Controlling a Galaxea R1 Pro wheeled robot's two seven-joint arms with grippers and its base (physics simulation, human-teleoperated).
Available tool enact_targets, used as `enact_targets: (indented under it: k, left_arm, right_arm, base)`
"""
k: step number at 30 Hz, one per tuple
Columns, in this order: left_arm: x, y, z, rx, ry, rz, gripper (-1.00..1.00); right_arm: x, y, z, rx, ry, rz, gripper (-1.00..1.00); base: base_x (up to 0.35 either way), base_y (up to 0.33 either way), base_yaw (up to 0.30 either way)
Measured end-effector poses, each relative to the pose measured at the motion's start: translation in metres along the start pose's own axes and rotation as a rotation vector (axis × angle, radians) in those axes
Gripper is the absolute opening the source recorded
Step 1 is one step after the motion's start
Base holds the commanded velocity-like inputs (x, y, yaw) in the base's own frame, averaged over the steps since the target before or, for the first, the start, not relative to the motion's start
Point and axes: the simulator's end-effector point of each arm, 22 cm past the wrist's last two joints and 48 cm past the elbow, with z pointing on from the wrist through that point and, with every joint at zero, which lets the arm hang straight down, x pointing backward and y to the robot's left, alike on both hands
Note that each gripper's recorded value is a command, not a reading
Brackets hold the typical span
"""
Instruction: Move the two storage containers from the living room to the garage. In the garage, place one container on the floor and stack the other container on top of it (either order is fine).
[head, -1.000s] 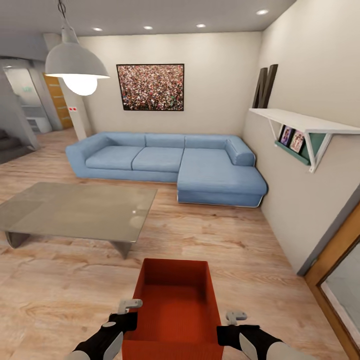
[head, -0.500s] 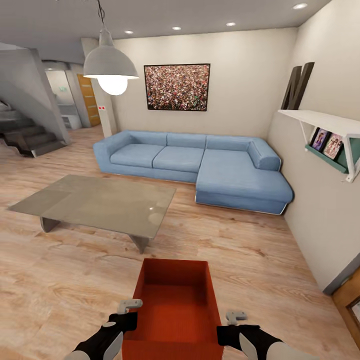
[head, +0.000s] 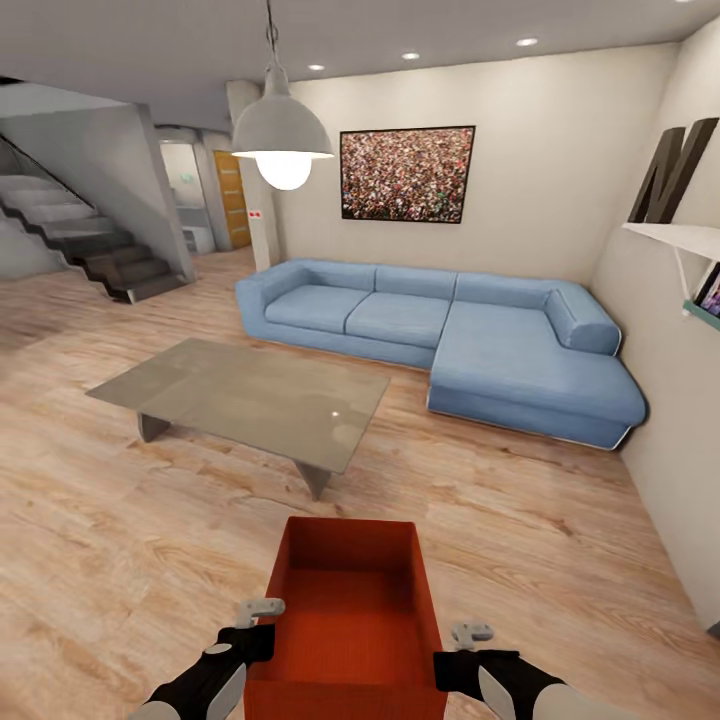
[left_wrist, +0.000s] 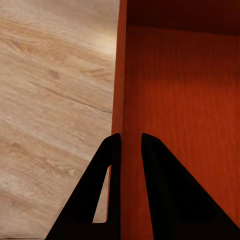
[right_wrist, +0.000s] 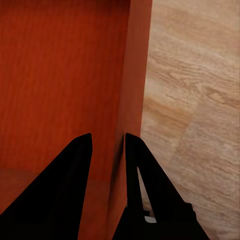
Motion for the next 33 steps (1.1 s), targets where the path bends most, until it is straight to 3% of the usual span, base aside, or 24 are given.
enact_targets:
  k: [33]
  left_arm:
    - [-0.0012, 0.0000, -0.0005, 0.000, -0.002, -0.001, -1.00]
  right_arm:
    - [-0.0018, 0.0002, -0.0007, 0.000, -0.002, -0.002, -1.00]
  base:
    - [0.000, 0.000, 0.282]
